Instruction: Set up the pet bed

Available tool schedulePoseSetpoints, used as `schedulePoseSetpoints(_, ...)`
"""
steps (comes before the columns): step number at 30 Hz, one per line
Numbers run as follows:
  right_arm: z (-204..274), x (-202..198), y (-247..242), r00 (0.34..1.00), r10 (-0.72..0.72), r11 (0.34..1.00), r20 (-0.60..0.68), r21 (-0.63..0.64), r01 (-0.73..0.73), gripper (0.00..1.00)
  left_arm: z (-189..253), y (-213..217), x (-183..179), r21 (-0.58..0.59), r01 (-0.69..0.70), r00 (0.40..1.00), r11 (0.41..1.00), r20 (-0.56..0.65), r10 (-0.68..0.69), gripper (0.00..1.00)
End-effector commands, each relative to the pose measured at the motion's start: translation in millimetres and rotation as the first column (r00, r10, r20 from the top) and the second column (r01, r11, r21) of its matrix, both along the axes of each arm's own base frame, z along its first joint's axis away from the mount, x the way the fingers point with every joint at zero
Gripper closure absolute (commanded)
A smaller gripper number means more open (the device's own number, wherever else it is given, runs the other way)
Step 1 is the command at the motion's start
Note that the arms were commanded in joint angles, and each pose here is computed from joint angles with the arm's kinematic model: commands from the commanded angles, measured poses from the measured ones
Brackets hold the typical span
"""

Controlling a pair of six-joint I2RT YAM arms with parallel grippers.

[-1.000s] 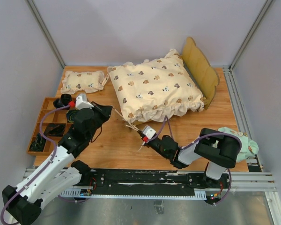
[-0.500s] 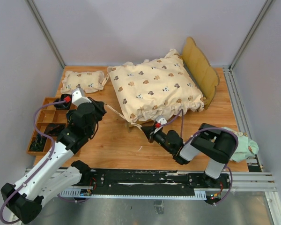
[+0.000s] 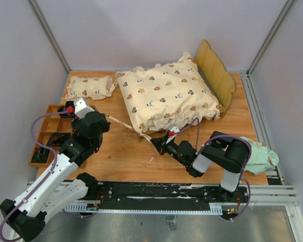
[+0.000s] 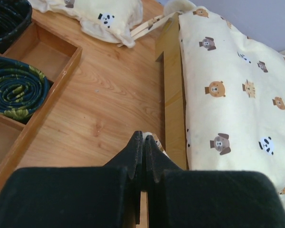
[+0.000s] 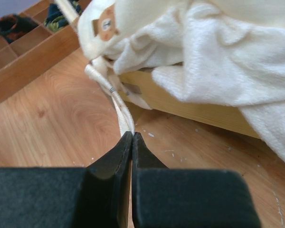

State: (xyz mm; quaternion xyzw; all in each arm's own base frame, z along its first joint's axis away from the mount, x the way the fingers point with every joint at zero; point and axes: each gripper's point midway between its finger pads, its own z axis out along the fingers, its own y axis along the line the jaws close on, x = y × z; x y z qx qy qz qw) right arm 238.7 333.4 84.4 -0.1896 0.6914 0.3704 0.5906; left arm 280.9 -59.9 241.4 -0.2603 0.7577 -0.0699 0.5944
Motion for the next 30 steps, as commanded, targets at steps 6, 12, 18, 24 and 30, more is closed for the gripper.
schedulePoseSetpoints(6,-1.6,-67.9,16.2,0.769,0.551,0.816,0.324,-0.399,-0.417,0.62,-34.5,-11.5,-15.5,-0.122,0.073,0.997,0.99,-0.012,-0.075,0.73)
schedulePoseSetpoints(12,18.5,-66.1,13.6,0.8,0.526,0.801,0.29,-0.485,-0.351,0.56,-46.9,-23.7,-14.5,-0.09,0.145,0.986,0.985,-0.066,-0.151,0.35)
schedulePoseSetpoints(18,62.1,-13.4,7.7,0.998,0.02,0.983,-0.057,-0.183,-0.03,0.61,-13.7,-67.9,-10.0,-0.125,0.379,0.925,0.917,0.032,-0.378,0.32)
schedulePoseSetpoints(24,56.8,8.6,8.0,0.959,-0.177,0.955,-0.221,-0.273,0.113,0.66,5.8,-106.3,-4.7,-0.215,0.509,0.859,0.833,0.07,-0.507,0.34)
schedulePoseSetpoints(30,58.9,14.4,12.6,0.944,-0.218,0.954,-0.249,-0.26,0.152,0.7,12.1,-124.1,11.1,-0.274,0.56,0.825,0.782,0.089,-0.559,0.33)
